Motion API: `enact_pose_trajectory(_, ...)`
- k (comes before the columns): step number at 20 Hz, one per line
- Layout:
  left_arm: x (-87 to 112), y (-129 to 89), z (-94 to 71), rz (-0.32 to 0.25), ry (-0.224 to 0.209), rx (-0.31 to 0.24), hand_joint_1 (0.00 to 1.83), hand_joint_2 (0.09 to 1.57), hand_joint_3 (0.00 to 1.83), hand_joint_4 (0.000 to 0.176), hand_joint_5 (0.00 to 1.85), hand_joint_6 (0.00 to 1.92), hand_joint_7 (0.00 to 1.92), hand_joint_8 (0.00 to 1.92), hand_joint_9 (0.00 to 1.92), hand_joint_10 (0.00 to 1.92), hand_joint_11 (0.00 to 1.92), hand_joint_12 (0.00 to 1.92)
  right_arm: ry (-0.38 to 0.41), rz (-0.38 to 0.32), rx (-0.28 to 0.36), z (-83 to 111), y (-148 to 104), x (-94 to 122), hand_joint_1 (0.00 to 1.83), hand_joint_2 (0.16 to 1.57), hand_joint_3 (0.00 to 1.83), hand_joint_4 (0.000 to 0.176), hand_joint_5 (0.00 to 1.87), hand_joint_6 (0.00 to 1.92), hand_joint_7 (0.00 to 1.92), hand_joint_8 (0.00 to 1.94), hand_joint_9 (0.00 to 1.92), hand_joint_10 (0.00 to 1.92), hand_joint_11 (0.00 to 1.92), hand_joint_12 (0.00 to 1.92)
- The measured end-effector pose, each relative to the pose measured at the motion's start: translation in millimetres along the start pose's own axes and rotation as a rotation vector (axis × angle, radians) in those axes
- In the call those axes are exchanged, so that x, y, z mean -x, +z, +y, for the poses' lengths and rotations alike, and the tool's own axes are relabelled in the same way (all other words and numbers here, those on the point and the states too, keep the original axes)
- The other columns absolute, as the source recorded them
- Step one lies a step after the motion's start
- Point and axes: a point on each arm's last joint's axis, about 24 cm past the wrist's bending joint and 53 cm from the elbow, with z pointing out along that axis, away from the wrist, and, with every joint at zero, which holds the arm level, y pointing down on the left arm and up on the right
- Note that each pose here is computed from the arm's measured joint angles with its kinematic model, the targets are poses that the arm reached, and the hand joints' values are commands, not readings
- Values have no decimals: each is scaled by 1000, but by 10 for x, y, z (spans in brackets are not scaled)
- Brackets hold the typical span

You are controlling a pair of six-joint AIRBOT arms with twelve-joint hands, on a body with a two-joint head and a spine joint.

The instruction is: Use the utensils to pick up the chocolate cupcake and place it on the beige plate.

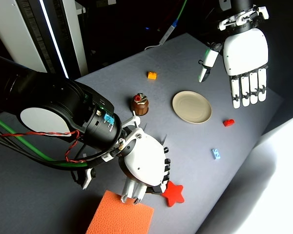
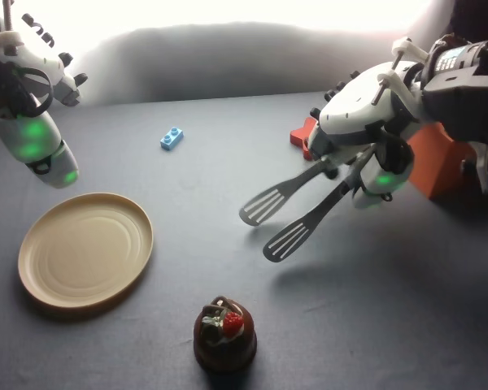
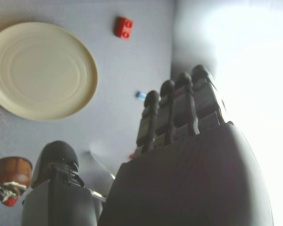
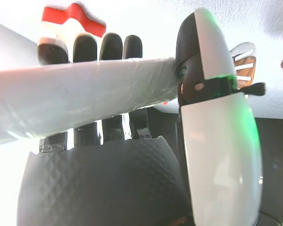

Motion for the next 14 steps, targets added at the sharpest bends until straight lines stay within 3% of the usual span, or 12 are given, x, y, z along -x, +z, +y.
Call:
enact_pose_trajectory(1, 0, 0, -1, 0, 0, 0, 200, 1059, 0, 0, 88, 2, 59, 1, 50, 6, 3, 1, 3, 16, -8, -5, -10, -20, 997, 1140, 0, 0, 556, 921, 492, 1475, 490, 1668, 600, 1921)
enact_pose_trajectory(2, -1, 0, 2, 0, 0, 1, 195, 1056, 0, 0, 90, 2, 63, 3, 55, 8, 12, 5, 10, 24, -16, -25, -25, -18, 1069, 1202, 14, 0, 712, 1241, 524, 1483, 529, 1691, 633, 1921)
enact_pose_trajectory(4, 0, -1, -3, 0, 0, -1, 181, 1058, 0, 0, 82, 4, 69, 8, 63, 9, 21, 10, 19, 8, -17, -22, -77, 98, 1062, 1243, 8, 0, 717, 1369, 531, 1506, 544, 1703, 652, 1921)
enact_pose_trajectory(7, 0, 0, 0, 0, 0, 0, 219, 1054, 0, 0, 89, 5, 69, 5, 60, 5, 8, 6, 28, -16, -10, -4, -107, 201, 1046, 1259, 1, 0, 699, 1402, 498, 1511, 511, 1685, 608, 1914)
enact_pose_trajectory(8, -1, 0, 0, 0, 0, 0, 203, 1061, 1, 0, 84, 2, 66, 3, 56, 3, 5, 5, 32, -10, -12, -6, -106, 187, 1063, 1248, 0, 0, 719, 1373, 517, 1514, 528, 1681, 627, 1915)
enact_pose_trajectory(9, -1, 0, 0, 0, 0, 0, 187, 1064, 2, 0, 81, 1, 64, 2, 52, 0, 0, 0, 35, -4, -15, -11, -107, 172, 1009, 1173, 0, 0, 553, 1085, 523, 1482, 534, 1653, 622, 1892)
enact_pose_trajectory(10, -1, 0, 0, 0, 0, 0, 195, 1063, 2, 0, 82, 1, 63, 1, 45, 0, 0, 0, 36, -1, -16, -15, -107, 166, 1063, 1223, 4, 0, 693, 1302, 530, 1485, 541, 1641, 627, 1881)
enact_pose_trajectory(11, 0, 0, -1, 0, 0, 0, 198, 1063, 1, 0, 86, 3, 61, 0, 41, 0, 3, 1, 36, -3, -17, -12, -115, 184, 1025, 1154, 0, 0, 559, 1050, 525, 1470, 522, 1637, 621, 1913)
enact_pose_trajectory(14, 1, -1, -1, 0, 0, 0, 213, 1061, 0, 0, 93, 4, 69, 3, 45, 1, 1, 0, 53, -21, -13, 5, -175, 297, 987, 1159, 0, 0, 518, 890, 470, 1424, 479, 1598, 569, 1911)
